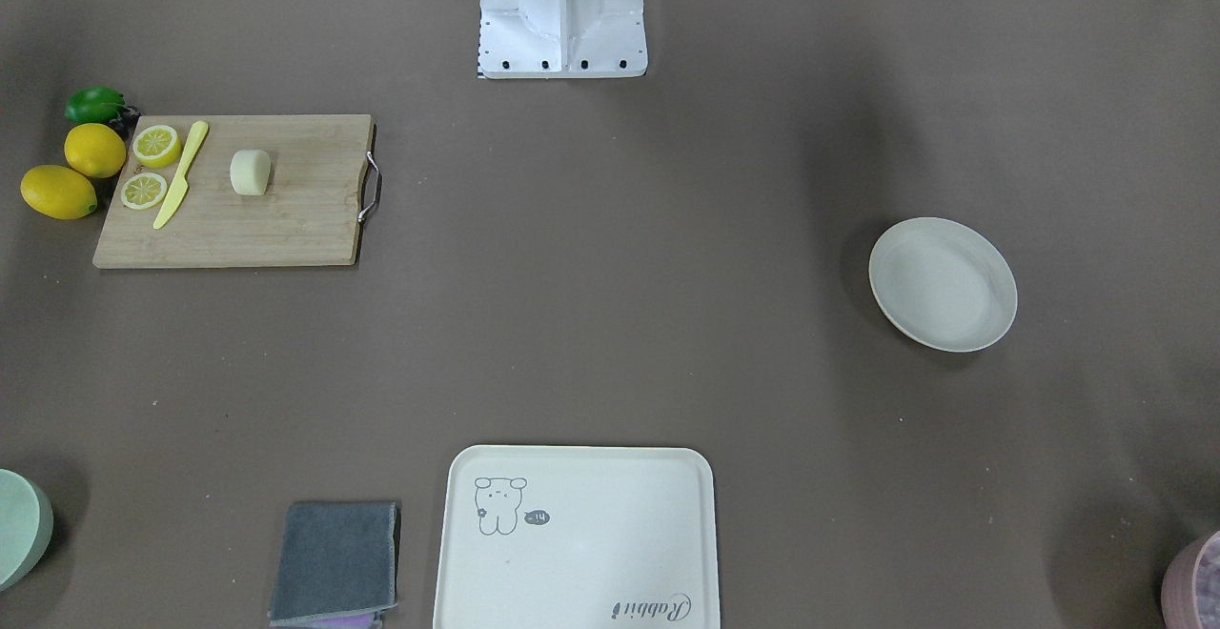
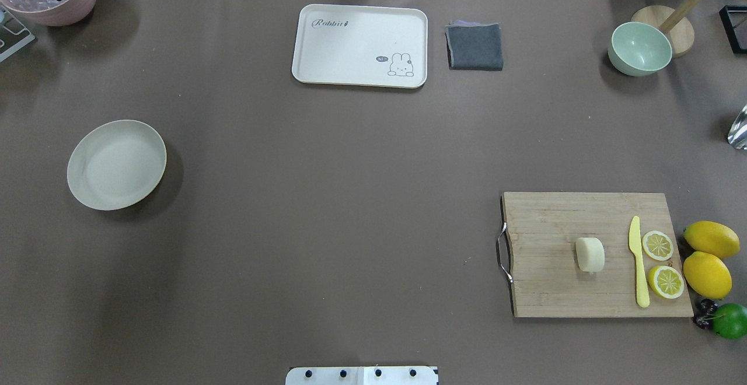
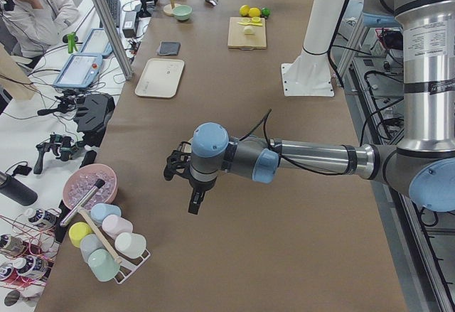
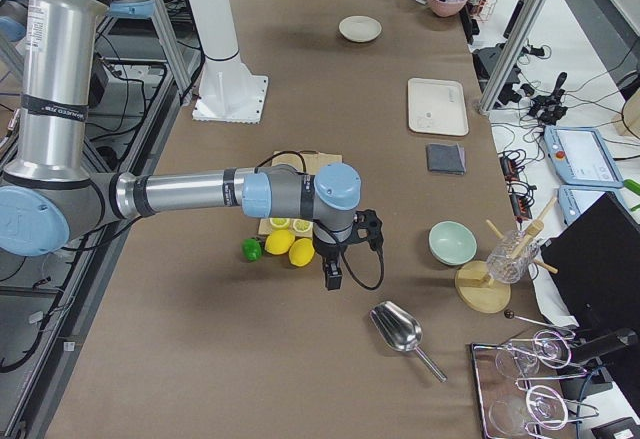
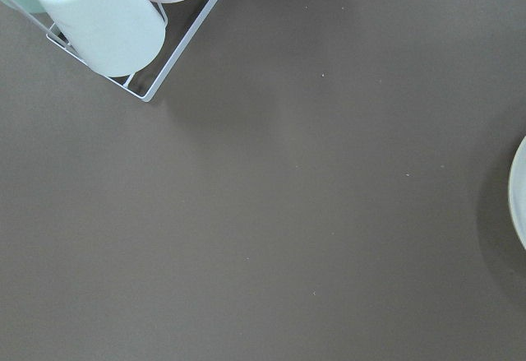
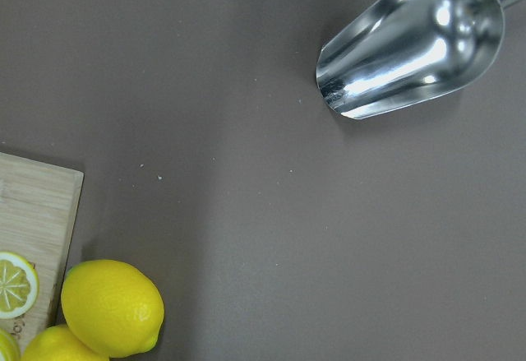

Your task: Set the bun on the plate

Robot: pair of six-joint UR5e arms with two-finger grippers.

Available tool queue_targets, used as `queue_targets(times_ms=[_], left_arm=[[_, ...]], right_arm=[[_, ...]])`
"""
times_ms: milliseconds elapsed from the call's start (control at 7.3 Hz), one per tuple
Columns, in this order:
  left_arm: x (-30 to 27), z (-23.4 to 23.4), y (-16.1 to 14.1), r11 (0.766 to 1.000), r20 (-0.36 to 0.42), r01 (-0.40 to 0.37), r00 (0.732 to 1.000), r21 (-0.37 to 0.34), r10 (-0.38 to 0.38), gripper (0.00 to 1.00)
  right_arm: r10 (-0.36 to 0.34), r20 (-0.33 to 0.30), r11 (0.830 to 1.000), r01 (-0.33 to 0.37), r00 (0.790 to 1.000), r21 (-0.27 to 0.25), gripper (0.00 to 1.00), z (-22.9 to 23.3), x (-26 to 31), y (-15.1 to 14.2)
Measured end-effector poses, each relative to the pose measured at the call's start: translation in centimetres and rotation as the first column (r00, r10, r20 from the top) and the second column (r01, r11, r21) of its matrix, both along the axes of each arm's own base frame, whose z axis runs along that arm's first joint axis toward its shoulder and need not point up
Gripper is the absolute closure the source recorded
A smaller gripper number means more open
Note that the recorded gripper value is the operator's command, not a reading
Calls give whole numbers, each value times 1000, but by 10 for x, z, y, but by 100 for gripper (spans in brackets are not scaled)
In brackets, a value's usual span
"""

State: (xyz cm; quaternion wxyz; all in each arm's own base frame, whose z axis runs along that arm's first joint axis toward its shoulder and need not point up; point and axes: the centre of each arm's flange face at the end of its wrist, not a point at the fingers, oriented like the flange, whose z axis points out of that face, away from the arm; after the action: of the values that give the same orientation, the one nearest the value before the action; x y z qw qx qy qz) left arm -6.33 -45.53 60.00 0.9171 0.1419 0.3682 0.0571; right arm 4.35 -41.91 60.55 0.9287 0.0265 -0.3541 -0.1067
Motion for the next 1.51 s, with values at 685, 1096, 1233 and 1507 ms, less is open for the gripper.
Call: queue_targets(times_ms=[685, 1096, 1233, 1507], left_arm=[[0, -39, -43, 972, -3, 5, 1000, 235, -5, 1], [3, -36, -48, 972, -10, 2, 1000, 234, 0, 1], [13, -33, -50, 973, -12, -12, 1000, 229, 15, 1], [63, -28, -69, 984, -35, -54, 998, 170, 61, 1]], right_arm=[[76, 8, 992, -76, 997, 105, 0, -54, 25, -35], [92, 39, 988, -96, 995, 122, 0, -57, 29, -35], [93, 47, 988, -98, 995, 119, 0, -58, 28, -35], [115, 60, 991, -118, 992, 60, 0, -62, 4, -40]])
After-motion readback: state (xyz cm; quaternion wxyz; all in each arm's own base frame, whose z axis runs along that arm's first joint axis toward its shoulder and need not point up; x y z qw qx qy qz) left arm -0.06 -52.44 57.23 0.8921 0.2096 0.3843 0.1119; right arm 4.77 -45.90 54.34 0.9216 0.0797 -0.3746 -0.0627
